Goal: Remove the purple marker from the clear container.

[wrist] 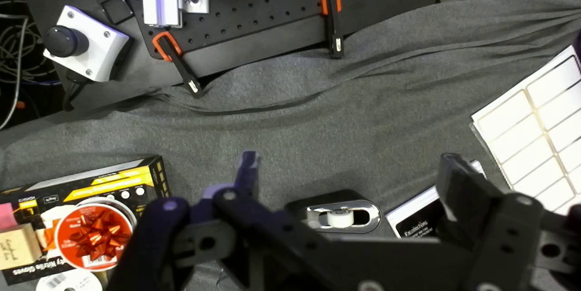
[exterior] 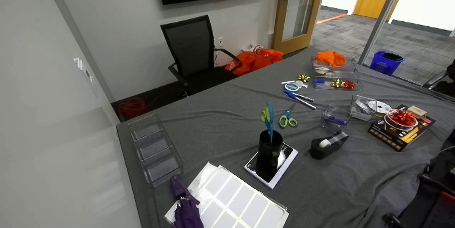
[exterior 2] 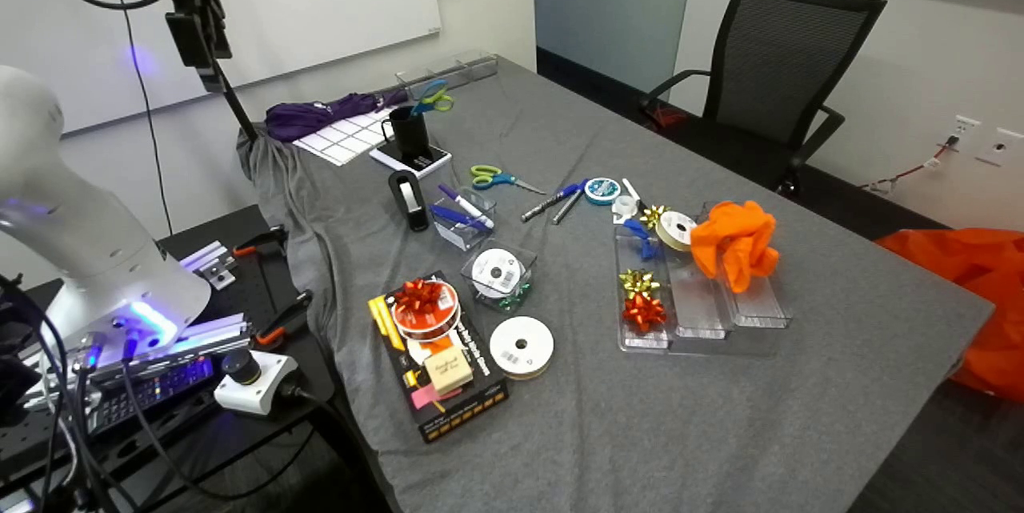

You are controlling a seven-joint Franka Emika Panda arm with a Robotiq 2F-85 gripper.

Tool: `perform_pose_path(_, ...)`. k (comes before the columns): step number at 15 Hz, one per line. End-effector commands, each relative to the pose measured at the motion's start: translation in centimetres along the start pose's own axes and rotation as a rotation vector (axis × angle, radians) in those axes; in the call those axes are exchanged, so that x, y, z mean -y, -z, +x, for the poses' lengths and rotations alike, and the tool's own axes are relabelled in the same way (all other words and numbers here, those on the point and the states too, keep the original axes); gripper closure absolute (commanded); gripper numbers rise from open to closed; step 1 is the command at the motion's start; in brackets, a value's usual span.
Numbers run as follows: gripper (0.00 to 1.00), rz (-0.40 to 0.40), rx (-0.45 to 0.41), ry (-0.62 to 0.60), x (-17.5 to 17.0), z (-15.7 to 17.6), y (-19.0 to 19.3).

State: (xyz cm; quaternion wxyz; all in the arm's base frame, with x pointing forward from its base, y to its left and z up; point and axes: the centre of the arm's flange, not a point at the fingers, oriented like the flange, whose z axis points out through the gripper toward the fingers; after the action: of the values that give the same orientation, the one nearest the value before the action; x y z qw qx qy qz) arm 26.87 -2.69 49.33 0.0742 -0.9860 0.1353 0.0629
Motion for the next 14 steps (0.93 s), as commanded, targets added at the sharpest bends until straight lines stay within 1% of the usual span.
perform_pose_path(1,0.0,0.008,-0.033,-0.086,0.6,2.4,-0.1)
perform_pose_path(4,0.0,0.003,-0.073,-0.202,0.7,4.6,-0.5)
perform_pose_path(9,0.0,-0.002,-0.133,-0.359,-0.2,8.6,-1.8)
perform_pose_path(11,0.0,0.003,-0.154,-0.444,-0.5,10.1,-2.4)
perform_pose_path(14,0.0,0.038,-0.21,-0.589,-1.3,12.1,-3.2)
